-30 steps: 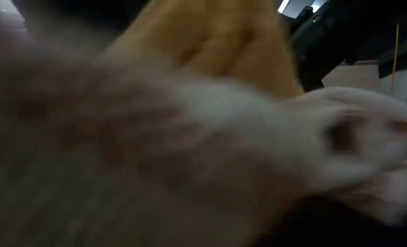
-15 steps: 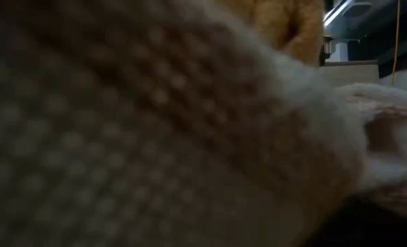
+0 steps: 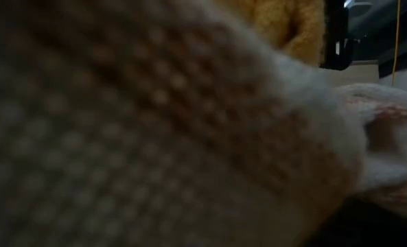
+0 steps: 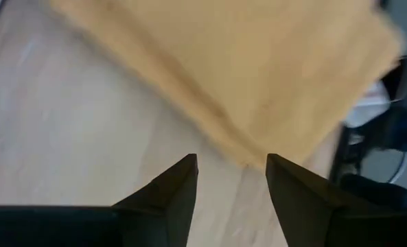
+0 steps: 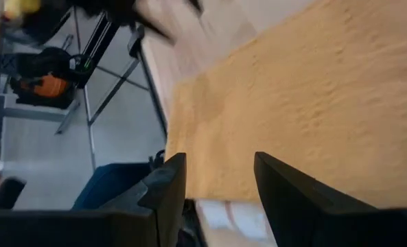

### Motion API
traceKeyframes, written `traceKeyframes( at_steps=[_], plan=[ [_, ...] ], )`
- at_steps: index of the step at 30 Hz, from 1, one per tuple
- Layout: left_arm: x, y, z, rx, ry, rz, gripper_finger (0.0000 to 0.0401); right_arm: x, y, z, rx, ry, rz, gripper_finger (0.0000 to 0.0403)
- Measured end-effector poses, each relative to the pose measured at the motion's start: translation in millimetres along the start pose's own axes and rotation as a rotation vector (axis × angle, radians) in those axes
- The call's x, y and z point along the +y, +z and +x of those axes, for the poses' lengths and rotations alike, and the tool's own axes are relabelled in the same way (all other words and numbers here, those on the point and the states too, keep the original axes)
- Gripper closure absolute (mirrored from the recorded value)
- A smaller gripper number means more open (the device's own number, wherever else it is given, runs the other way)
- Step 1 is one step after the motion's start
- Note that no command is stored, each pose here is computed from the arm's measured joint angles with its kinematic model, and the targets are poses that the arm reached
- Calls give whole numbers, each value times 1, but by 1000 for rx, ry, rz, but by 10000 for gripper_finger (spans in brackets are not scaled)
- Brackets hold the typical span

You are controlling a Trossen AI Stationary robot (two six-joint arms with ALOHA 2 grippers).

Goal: Fold towel
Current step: Adjust the kitchen towels

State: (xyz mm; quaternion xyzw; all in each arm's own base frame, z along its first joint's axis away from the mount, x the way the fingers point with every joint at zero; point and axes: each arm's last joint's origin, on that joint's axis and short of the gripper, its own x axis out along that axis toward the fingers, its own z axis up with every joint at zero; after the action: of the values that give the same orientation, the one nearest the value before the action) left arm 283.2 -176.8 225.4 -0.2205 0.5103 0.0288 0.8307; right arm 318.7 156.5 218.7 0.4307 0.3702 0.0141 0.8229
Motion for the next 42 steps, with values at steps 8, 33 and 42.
traceKeyframes(
  at_steps=[8,33,42],
  plan=[
    [14,2,10,97,67,-91,205,-5,-4,0,81,-40,110,226],
    [39,0,71,62,-56,-294,193,-18,-48,-10,-102,-399,279,226],
    [51,-8,82,-5,-159,-398,193,-37,-55,-8,-205,-439,402,226]
  ],
)
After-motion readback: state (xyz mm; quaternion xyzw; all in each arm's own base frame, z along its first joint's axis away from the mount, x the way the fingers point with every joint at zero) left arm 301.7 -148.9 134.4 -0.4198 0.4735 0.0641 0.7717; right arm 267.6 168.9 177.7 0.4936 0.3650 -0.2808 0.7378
